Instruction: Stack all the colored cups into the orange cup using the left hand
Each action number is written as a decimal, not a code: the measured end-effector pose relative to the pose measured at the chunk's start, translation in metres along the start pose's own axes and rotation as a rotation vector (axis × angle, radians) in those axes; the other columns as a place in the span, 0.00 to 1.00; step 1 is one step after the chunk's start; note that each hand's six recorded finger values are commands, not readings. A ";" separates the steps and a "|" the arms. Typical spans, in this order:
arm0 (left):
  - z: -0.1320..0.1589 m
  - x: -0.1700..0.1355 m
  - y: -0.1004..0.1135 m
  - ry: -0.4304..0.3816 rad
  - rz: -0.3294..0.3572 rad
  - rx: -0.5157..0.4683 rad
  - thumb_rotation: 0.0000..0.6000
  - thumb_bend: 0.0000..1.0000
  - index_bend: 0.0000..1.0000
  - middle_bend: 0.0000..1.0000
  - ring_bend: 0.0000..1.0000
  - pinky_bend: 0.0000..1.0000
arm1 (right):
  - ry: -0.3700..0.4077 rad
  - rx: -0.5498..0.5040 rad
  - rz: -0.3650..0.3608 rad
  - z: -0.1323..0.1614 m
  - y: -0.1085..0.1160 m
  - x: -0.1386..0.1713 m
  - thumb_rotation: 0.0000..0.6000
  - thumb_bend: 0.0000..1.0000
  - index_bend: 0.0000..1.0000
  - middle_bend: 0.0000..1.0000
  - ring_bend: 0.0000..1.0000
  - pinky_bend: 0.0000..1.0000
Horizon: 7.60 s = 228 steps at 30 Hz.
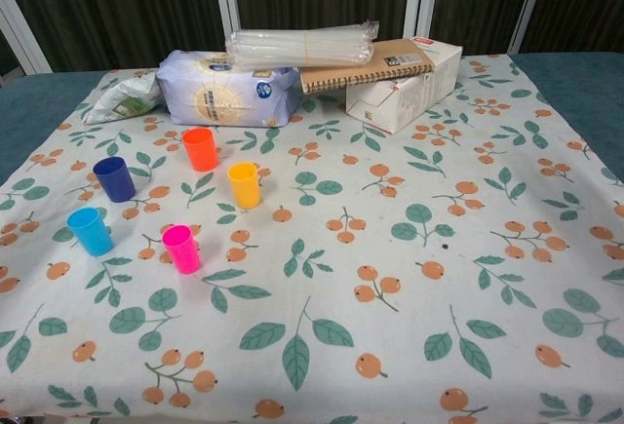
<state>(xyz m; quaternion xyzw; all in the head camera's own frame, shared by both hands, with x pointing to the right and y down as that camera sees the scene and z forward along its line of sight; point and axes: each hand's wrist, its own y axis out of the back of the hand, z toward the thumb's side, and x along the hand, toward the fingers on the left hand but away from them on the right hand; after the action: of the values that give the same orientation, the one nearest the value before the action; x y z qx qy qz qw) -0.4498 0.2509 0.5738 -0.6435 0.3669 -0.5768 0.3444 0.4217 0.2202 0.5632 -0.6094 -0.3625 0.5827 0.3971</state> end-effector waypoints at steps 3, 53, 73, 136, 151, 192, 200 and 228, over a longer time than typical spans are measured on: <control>0.003 0.002 -0.004 -0.007 -0.017 -0.015 1.00 0.43 0.00 0.00 0.00 0.14 | 0.004 -0.001 0.003 0.000 0.000 0.001 1.00 0.13 0.00 0.00 0.00 0.00; 0.088 0.211 -0.091 0.112 -0.197 -0.322 1.00 0.38 0.57 1.00 1.00 1.00 | -0.001 -0.021 0.016 -0.007 0.003 0.004 1.00 0.13 0.00 0.00 0.00 0.00; 0.152 0.265 -0.046 0.070 -0.032 -0.448 1.00 0.38 0.57 1.00 1.00 1.00 | -0.010 -0.027 0.020 -0.010 0.004 0.001 1.00 0.13 0.00 0.00 0.00 0.00; 0.241 0.202 -0.122 -0.106 -0.270 -0.416 1.00 0.35 0.36 1.00 1.00 1.00 | 0.025 -0.056 0.018 -0.009 0.010 0.007 1.00 0.13 0.00 0.00 0.00 0.00; 0.233 0.217 -0.116 -0.086 -0.208 -0.444 1.00 0.38 0.59 1.00 1.00 1.00 | 0.022 -0.055 0.018 -0.010 0.011 0.007 1.00 0.13 0.00 0.00 0.00 0.00; 0.182 0.252 -0.076 -0.003 -0.136 -0.402 1.00 0.37 0.00 1.00 1.00 1.00 | 0.014 -0.051 0.022 -0.012 0.010 0.006 1.00 0.13 0.00 0.00 0.00 0.00; 0.175 0.202 -0.061 -0.090 -0.162 -0.407 1.00 0.36 0.12 1.00 1.00 1.00 | 0.022 -0.048 0.029 -0.010 0.009 0.008 1.00 0.13 0.00 0.00 0.00 0.00; 0.092 0.110 -0.109 0.010 -0.251 -0.347 1.00 0.36 0.41 1.00 1.00 1.00 | 0.040 -0.053 0.039 -0.007 0.008 0.011 1.00 0.13 0.00 0.00 0.00 0.00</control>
<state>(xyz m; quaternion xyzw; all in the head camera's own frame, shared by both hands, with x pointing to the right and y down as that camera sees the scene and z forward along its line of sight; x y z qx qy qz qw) -0.3425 0.2107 0.7134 -0.7310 0.3793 -0.5465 0.1521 0.4293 0.2262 0.5512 -0.6381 -0.3581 0.5683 0.3764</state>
